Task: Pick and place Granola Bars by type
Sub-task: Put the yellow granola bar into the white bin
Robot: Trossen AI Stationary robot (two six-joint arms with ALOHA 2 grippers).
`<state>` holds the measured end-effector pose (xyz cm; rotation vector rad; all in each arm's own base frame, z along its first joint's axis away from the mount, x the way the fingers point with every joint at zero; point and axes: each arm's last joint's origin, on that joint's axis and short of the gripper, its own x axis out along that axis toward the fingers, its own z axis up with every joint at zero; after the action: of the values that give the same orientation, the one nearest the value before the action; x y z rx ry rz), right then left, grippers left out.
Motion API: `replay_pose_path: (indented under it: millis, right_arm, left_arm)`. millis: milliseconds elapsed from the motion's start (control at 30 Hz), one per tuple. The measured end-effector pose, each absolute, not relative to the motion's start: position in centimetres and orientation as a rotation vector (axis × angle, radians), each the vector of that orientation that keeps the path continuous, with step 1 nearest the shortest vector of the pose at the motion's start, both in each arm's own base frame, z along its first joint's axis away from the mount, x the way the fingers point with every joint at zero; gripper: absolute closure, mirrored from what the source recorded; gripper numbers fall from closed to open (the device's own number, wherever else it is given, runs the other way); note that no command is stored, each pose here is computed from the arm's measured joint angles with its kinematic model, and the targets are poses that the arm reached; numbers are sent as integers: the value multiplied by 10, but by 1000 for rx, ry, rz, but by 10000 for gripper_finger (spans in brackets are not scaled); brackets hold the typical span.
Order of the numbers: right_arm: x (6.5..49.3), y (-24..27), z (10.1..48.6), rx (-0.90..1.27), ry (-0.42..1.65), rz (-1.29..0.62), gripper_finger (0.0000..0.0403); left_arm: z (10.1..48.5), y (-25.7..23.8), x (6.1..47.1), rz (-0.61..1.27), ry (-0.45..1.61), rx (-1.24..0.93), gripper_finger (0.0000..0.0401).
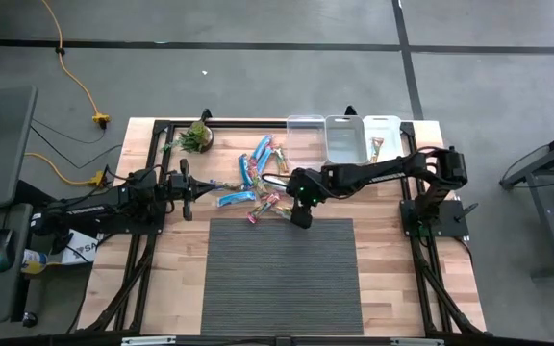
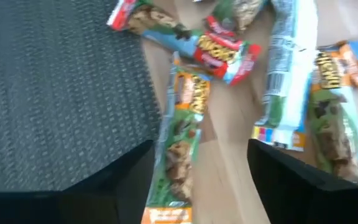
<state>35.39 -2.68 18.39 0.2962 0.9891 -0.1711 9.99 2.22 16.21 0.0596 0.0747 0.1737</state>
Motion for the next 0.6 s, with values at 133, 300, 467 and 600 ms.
replay_pose_path:
  millis: [133, 300, 467, 600]
  right_arm:
    - [360, -26, 179, 315, 959, -177, 147]
    - [372, -22, 166, 304, 978, -179, 146]
    - [395, -25, 164, 275, 984, -179, 146]
    - [409, -26, 160, 230, 1055, -195, 146]
  left_arm:
    - [162, 22, 100, 173, 75, 60, 400]
    - [162, 22, 100, 174, 74, 60, 400]
    - [162, 22, 100, 174, 74, 60, 400]
    - [162, 22, 100, 173, 75, 60, 400]
